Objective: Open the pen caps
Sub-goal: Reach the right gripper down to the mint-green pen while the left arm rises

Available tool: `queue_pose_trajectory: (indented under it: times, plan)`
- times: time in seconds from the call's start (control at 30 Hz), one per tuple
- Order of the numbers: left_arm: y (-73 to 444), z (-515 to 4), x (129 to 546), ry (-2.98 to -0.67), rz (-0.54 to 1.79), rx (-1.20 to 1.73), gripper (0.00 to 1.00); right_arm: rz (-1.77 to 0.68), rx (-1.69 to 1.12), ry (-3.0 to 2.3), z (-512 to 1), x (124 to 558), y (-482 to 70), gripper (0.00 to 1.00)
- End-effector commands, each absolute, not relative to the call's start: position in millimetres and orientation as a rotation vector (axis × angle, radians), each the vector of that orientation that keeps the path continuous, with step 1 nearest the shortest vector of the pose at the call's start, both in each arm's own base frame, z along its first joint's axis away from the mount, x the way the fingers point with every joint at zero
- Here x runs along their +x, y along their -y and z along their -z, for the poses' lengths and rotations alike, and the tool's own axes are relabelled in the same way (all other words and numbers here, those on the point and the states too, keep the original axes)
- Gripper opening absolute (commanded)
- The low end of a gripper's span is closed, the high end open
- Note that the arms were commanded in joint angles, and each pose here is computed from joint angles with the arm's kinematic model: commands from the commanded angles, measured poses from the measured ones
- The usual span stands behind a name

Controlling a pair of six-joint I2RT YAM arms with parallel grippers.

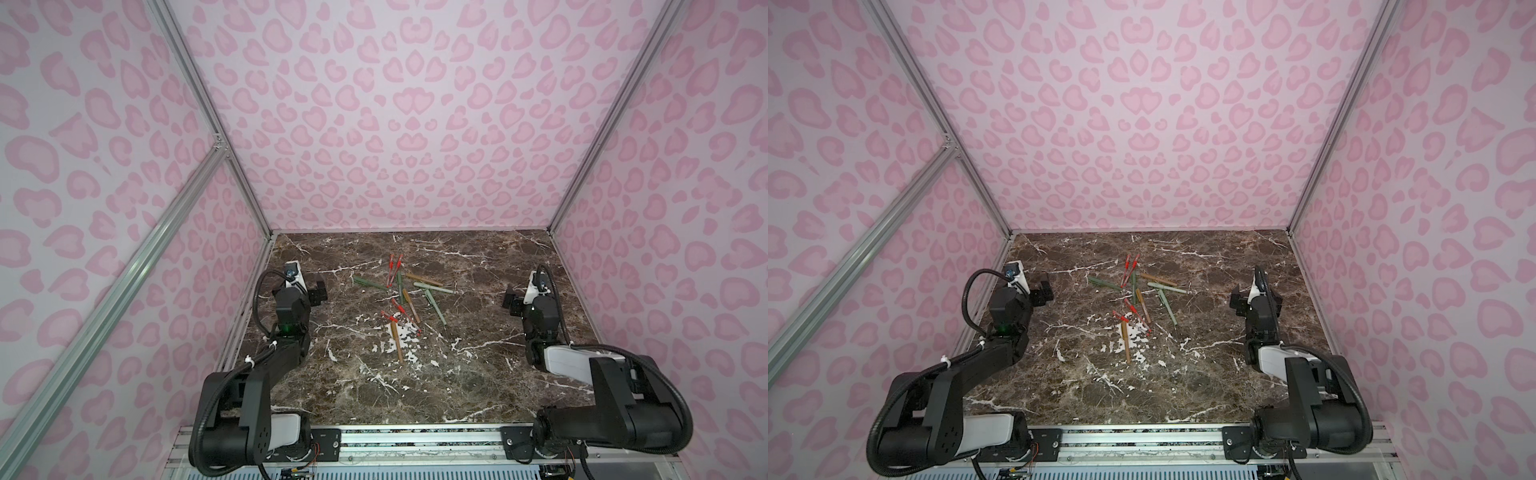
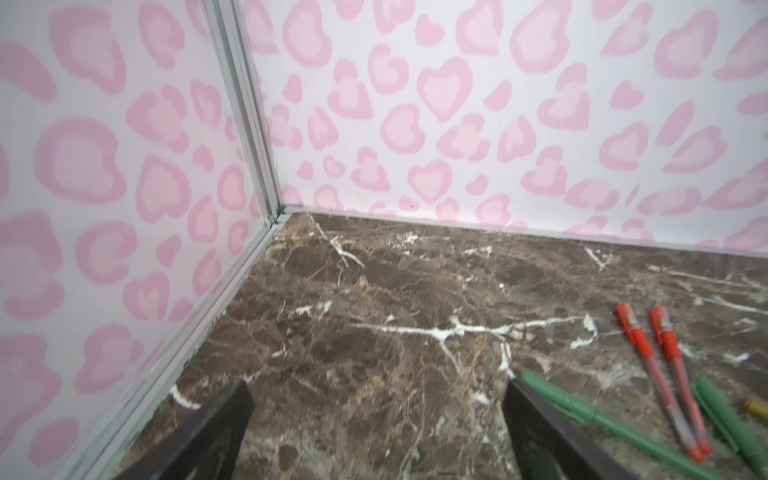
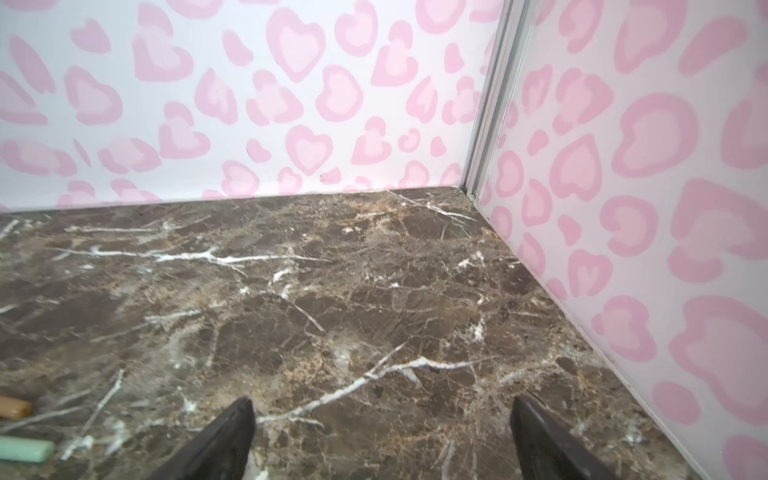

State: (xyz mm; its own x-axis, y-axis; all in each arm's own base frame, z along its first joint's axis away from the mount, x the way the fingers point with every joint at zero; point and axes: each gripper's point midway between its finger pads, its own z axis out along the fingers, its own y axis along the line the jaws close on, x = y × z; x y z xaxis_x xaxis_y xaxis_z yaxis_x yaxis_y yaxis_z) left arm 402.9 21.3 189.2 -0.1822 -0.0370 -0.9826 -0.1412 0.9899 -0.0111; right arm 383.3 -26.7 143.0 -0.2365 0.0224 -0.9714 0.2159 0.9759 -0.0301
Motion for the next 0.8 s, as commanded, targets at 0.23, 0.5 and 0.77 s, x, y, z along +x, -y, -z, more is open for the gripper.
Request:
queue_pose_trajectory:
  times: [0.23,0.5,0.77]
  plan:
    - [8.3,-235.7,355.5,-2.195,0.095,-0.092,0.97,-0.069,0.033,-2.065,-179.6,388.3,-47.8,0.98]
    - [14.3,-229.0,330.2,-2.147,0.208,0.006,0.97,-0.111,-0.162,-2.337,-158.1,385.1,-139.6,0.89]
    - [20.6,-215.6,329.8,-2.138,0.267,0.003,0.97,-0.161,-0.280,-2.608,-101.1,374.4,-197.1,0.68]
